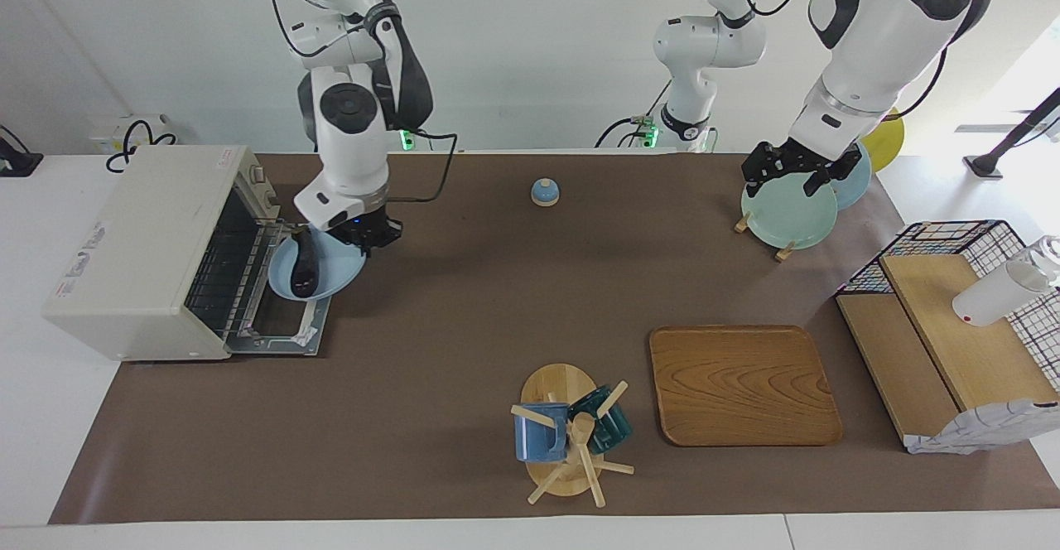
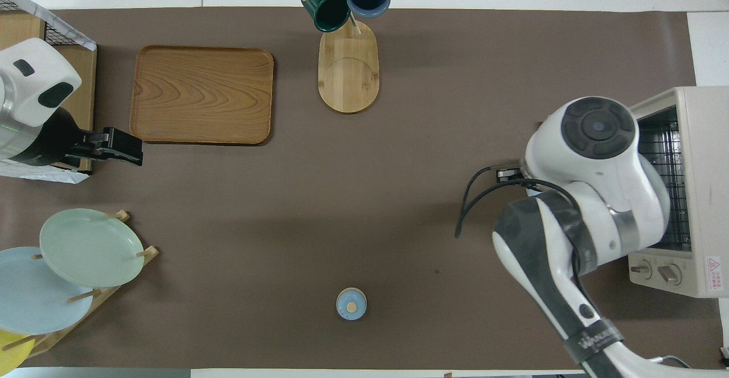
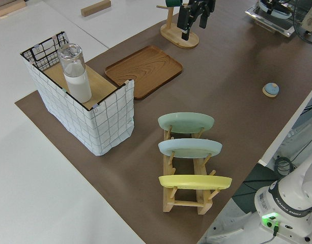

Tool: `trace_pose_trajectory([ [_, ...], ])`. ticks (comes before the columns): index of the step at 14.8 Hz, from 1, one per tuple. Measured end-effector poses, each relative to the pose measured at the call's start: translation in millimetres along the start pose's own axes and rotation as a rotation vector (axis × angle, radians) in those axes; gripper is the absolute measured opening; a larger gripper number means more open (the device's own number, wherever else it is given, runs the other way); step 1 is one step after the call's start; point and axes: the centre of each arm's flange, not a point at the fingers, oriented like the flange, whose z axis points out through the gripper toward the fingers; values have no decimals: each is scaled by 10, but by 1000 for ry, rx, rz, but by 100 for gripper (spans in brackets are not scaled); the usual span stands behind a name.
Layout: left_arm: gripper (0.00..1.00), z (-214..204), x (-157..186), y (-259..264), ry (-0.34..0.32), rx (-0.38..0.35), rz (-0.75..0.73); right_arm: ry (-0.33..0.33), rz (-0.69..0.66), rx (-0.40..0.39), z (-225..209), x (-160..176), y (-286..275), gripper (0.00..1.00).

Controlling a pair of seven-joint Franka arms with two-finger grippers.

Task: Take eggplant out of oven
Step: 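Pull the plate out of the oven with the right gripper, then lower the plate onto the table center and open the right gripper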

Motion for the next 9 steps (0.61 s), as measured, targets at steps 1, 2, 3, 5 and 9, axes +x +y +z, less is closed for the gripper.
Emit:
trace_pose_trajectory([
  [1,100,0,0,0,0,0,0,14,4,1,-67,-41,-284,3],
  [2,100,0,0,0,0,0,0,21,11,8,-128,-70,-544,3],
  [3,100,0,0,0,0,0,0,16,28,27,-192,-81,-788,3],
  [5,100,0,0,0,0,0,0,-2,80,42,-334,-32,-1275,3],
  [9,100,0,0,0,0,0,0,15,152,34,-204,48,-2424,3],
])
